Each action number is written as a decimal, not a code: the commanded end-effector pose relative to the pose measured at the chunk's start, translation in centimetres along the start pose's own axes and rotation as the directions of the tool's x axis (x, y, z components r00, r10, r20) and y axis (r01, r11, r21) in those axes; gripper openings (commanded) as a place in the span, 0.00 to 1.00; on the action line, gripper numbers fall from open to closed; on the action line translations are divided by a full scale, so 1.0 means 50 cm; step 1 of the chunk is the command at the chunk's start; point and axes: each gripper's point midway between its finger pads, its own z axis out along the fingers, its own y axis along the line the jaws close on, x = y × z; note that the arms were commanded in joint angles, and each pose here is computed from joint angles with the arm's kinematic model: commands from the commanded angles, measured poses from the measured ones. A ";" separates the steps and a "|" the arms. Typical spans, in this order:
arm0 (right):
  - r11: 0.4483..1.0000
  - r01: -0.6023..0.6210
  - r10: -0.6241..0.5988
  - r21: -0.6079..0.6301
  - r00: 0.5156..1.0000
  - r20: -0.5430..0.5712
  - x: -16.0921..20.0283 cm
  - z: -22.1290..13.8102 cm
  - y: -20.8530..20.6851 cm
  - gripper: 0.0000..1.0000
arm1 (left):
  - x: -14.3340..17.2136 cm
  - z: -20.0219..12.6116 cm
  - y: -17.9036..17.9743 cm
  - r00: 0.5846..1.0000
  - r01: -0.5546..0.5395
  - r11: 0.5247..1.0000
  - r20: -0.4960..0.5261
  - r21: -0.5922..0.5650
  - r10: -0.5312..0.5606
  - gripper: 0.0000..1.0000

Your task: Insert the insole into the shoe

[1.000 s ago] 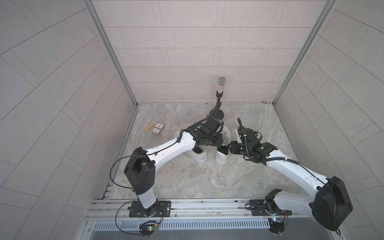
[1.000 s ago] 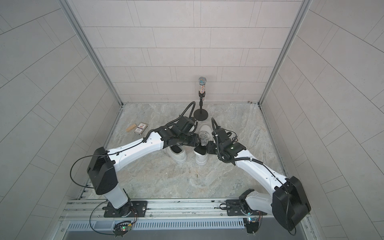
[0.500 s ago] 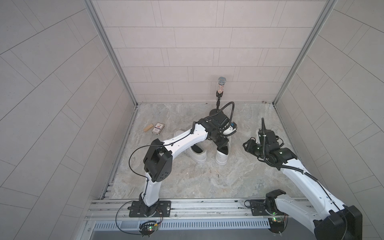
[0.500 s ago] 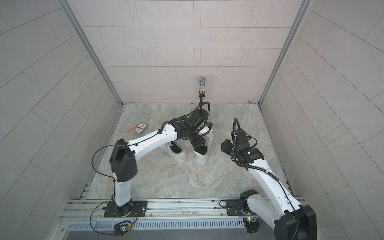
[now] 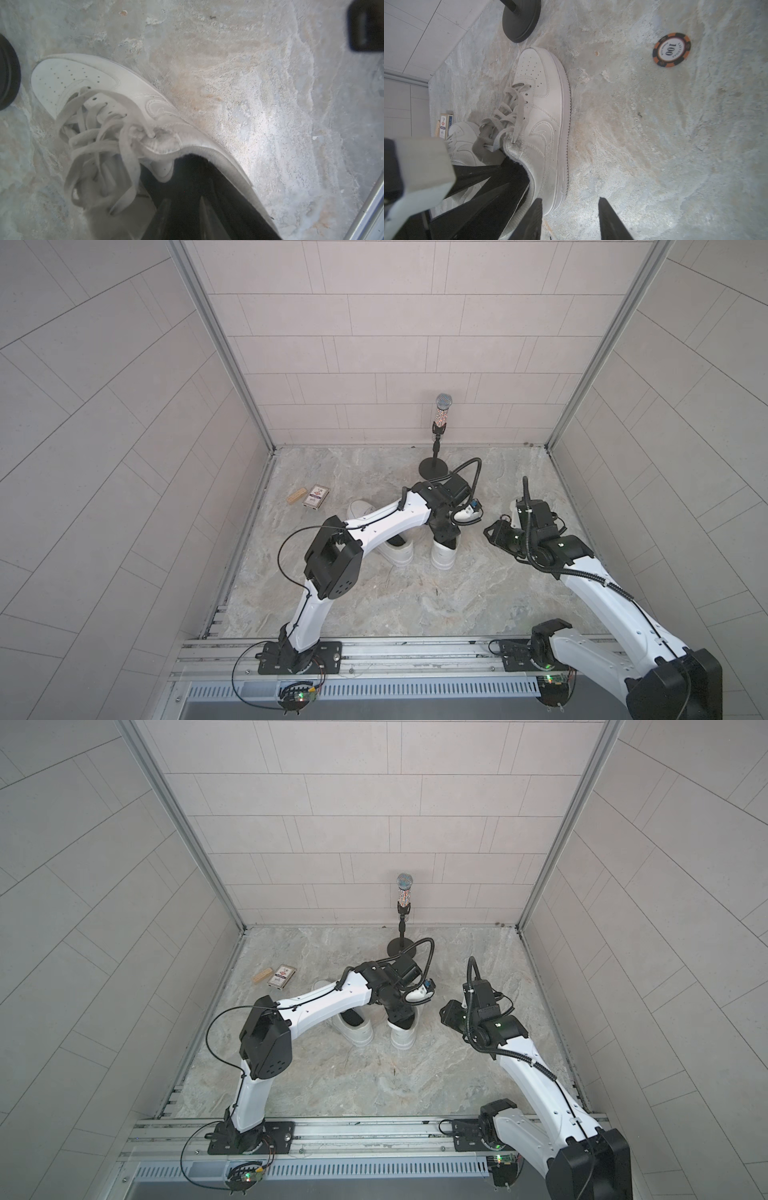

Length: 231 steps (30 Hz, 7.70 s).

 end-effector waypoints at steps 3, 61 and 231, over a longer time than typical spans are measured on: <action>1.000 -0.025 0.025 -0.012 1.000 -0.009 0.005 0.003 -0.011 0.45 | 0.002 0.025 0.027 0.998 -0.041 0.995 -0.051 -0.087 0.037 0.35; 0.961 -0.247 0.168 -0.121 0.875 -0.454 0.116 0.018 0.203 0.55 | -0.005 -0.112 0.138 0.770 0.633 0.769 0.175 -0.090 -0.613 0.00; 0.541 0.804 -0.840 -0.249 0.534 -0.100 0.174 0.109 0.150 0.04 | 0.014 -0.108 0.085 0.389 0.892 0.426 0.224 0.151 -0.894 0.00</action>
